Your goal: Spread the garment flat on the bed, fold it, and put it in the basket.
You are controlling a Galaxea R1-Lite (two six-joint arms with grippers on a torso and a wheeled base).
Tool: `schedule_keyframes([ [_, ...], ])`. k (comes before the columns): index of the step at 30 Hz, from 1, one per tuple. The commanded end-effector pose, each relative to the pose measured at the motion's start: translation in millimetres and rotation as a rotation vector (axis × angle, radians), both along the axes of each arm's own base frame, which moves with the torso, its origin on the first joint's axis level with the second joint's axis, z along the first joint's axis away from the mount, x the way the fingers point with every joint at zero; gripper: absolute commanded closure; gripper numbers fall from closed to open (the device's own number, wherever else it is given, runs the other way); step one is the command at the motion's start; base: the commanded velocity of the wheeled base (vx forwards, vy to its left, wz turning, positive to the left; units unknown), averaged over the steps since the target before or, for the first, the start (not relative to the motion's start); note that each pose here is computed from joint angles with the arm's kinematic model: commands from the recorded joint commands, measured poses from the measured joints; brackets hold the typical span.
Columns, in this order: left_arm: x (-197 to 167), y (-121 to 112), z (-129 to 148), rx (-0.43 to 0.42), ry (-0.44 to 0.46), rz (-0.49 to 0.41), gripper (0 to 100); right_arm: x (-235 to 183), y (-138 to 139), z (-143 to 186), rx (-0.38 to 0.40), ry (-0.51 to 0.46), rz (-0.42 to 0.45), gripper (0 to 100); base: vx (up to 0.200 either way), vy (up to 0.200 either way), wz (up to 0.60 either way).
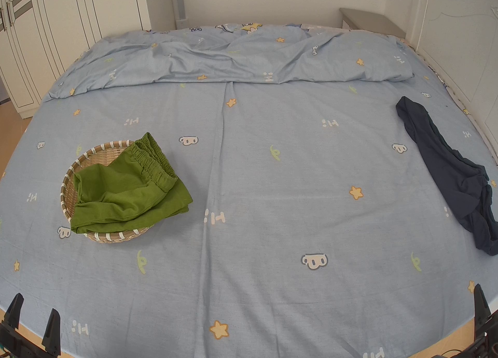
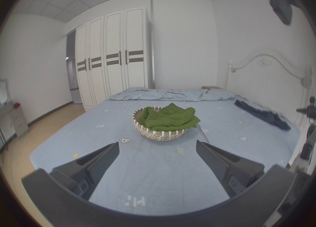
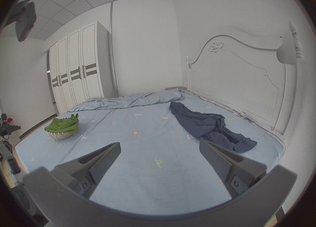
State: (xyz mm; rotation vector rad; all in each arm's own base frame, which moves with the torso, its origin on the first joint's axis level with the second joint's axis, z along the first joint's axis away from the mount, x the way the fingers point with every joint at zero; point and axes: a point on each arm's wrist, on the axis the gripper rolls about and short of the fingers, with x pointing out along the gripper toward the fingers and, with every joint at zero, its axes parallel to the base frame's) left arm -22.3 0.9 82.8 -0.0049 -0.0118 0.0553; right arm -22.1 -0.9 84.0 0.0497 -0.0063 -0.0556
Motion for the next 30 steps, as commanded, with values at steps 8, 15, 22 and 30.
schedule_keyframes([
  [8, -0.5, 0.0, -6.8, 0.014, 0.008, -0.017, 0, -1.4, 0.8, -8.6, -0.043, 0.023, 0.058, 0, 0.0, 0.0, 0.0],
  [15, -0.5, -0.2, -6.8, 0.009, 0.008, -0.023, 0, -1.3, 0.9, -8.4, -0.037, 0.018, 0.054, 0, 0.0, 0.0, 0.0],
  [22, -0.5, -0.2, -6.8, 0.011, 0.008, -0.023, 0, -1.2, 0.9, -8.7, -0.039, 0.018, 0.054, 0, 0.0, 0.0, 0.0],
  [30, -0.5, -0.2, -7.0, 0.015, 0.009, -0.02, 0, -1.2, 0.9, -8.7, -0.039, 0.018, 0.054, 0, 0.0, 0.0, 0.0],
])
